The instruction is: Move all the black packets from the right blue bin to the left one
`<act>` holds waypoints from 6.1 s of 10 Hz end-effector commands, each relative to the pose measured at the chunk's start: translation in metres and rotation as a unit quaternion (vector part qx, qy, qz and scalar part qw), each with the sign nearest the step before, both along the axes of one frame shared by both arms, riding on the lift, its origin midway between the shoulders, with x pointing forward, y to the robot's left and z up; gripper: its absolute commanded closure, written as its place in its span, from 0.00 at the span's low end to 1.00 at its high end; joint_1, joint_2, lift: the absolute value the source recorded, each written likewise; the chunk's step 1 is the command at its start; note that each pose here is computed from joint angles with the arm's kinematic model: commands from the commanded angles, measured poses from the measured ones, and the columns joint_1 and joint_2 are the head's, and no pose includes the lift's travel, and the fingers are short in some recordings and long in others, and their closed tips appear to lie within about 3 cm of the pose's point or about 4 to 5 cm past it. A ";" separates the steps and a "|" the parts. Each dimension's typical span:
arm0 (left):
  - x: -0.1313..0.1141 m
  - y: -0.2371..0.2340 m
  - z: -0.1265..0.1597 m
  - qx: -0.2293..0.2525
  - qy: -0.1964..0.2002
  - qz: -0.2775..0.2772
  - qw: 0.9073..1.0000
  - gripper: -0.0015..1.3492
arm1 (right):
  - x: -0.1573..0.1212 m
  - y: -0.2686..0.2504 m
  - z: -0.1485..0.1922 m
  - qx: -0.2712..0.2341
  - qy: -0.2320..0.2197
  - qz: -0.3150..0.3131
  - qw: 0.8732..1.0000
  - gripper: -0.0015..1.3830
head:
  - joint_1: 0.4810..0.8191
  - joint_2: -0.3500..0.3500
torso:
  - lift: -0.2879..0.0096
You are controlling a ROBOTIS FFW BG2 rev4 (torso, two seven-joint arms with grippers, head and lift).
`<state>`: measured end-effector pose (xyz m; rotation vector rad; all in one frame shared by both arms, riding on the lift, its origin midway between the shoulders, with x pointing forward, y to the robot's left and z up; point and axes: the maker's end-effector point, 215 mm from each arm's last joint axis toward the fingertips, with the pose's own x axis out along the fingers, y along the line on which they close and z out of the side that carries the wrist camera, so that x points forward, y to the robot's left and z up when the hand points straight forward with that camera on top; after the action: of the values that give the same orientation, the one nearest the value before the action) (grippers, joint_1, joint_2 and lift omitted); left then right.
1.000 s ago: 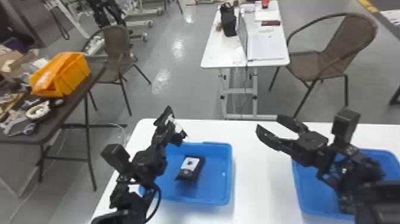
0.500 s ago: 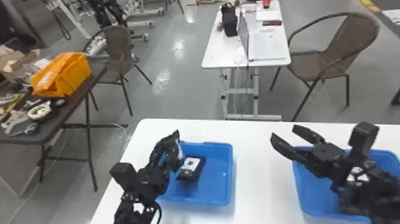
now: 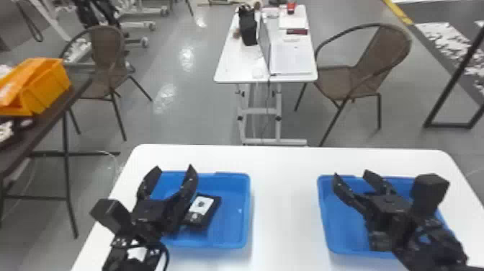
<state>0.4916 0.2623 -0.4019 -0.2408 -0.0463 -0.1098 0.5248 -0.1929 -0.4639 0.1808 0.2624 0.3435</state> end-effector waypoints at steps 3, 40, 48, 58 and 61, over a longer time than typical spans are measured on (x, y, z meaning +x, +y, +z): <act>-0.005 0.011 0.019 -0.014 -0.022 0.019 0.999 0.13 | -0.034 -0.057 -0.058 -0.019 0.051 -0.093 0.994 0.21 | 0.63 0.57 | 0.97; 0.037 -0.104 0.058 -0.229 0.013 -0.123 0.965 0.13 | 0.017 0.217 0.076 0.022 -0.032 0.331 0.943 0.93 | 0.63 0.78 | 0.97; 0.041 -0.130 0.056 -0.222 0.033 -0.158 0.962 0.71 | -0.001 0.267 0.082 0.064 -0.017 0.376 0.924 0.93 | 0.63 0.80 | 0.97; 0.041 -0.096 0.080 -0.212 -0.028 -0.112 0.971 0.90 | 0.020 0.260 0.092 0.079 -0.038 0.348 0.933 0.71 | 0.63 0.83 | 0.97; 0.037 -0.073 0.078 -0.201 -0.039 -0.086 0.975 0.90 | 0.027 0.228 0.099 0.114 -0.054 0.305 0.944 0.07 | 0.63 0.83 | 0.97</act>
<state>0.5297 0.1849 -0.3226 -0.6483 -0.1220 -0.2949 0.5505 0.0415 -0.3648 0.2989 0.1676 1.0158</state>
